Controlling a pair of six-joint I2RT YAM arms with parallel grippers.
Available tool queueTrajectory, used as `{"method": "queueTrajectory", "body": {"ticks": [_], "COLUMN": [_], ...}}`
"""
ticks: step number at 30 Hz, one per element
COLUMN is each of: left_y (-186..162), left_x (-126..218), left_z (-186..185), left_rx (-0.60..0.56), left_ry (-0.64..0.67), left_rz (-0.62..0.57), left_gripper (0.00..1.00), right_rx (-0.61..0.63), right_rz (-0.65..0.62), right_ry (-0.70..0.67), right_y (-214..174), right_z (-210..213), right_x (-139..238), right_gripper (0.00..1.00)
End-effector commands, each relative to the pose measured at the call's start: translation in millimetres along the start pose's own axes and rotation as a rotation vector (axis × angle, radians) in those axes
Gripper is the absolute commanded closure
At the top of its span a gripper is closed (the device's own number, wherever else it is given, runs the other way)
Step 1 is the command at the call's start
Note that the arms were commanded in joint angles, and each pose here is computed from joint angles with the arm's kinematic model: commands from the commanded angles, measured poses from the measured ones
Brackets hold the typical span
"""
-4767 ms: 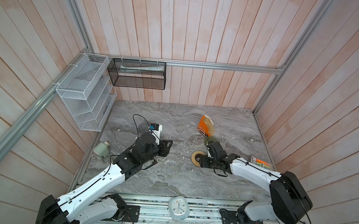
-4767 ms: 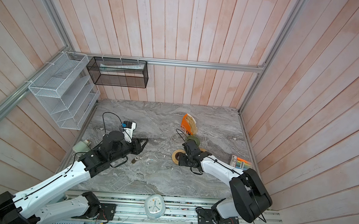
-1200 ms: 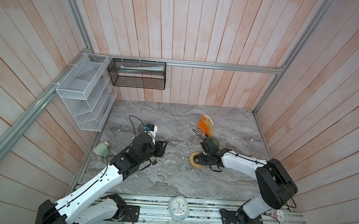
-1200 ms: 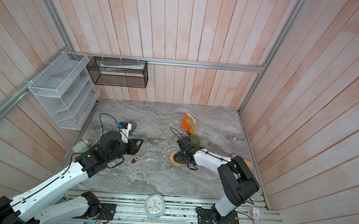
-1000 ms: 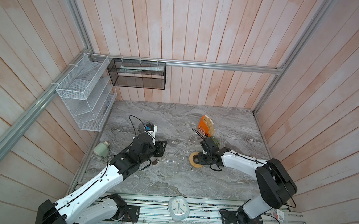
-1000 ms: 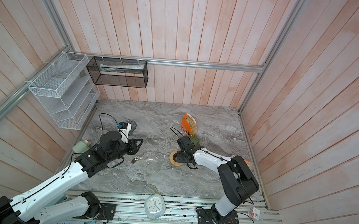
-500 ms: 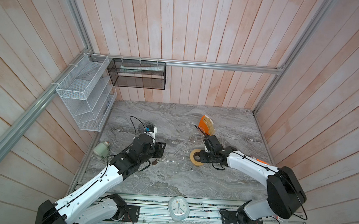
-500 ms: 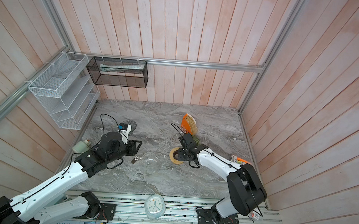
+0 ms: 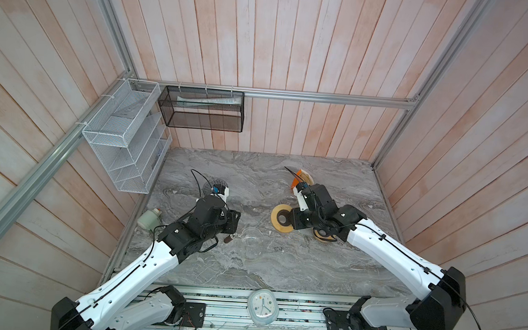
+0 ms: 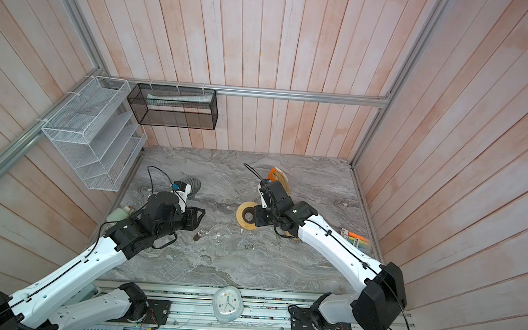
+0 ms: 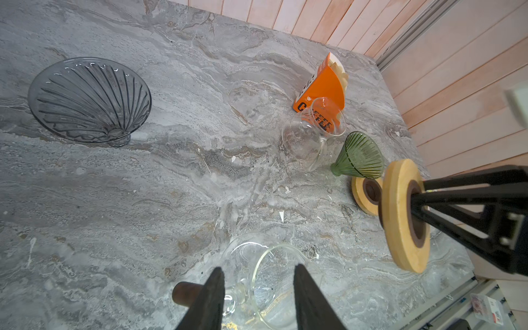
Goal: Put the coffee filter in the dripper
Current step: 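Spread the right gripper inside the stand's hole and lift the stand, then carry the wooden stand with the right gripper to the table centre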
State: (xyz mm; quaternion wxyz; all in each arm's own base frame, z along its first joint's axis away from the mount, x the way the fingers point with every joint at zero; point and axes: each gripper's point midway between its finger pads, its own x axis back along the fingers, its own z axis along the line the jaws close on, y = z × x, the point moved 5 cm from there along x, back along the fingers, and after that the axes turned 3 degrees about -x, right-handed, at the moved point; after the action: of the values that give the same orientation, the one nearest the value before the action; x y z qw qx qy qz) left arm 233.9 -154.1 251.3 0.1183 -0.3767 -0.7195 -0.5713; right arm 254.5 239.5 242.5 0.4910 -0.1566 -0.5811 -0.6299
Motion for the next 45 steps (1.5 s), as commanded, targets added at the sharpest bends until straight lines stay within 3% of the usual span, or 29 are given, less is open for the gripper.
{"method": "queueTrajectory", "body": {"ticks": [1, 9, 20, 45], "left_y": [2.7, 17.1, 31.6, 28.0], "left_x": [14.0, 35.2, 31.6, 28.5], "left_z": [5.5, 36.9, 35.0, 37.3], "left_rx": [-0.001, 0.035, 0.066, 0.063], "left_ry": [0.045, 0.259, 0.153, 0.141], "left_rz": [0.013, -0.033, -0.113, -0.114], "left_gripper": [0.57, 0.57, 0.58, 0.58], "right_rx": [0.087, 0.179, 0.228, 0.284], "right_rz": [0.076, 0.14, 0.224, 0.293], "right_ry": [0.038, 0.099, 0.086, 0.004], "right_y": [-6.5, -12.7, -29.8, -34.5], "right_z": [24.2, 66.8, 84.1, 79.9], "right_x": [-8.9, -33.7, -58.1, -84.3], "right_gripper": [0.86, 0.86, 0.84, 0.8]}}
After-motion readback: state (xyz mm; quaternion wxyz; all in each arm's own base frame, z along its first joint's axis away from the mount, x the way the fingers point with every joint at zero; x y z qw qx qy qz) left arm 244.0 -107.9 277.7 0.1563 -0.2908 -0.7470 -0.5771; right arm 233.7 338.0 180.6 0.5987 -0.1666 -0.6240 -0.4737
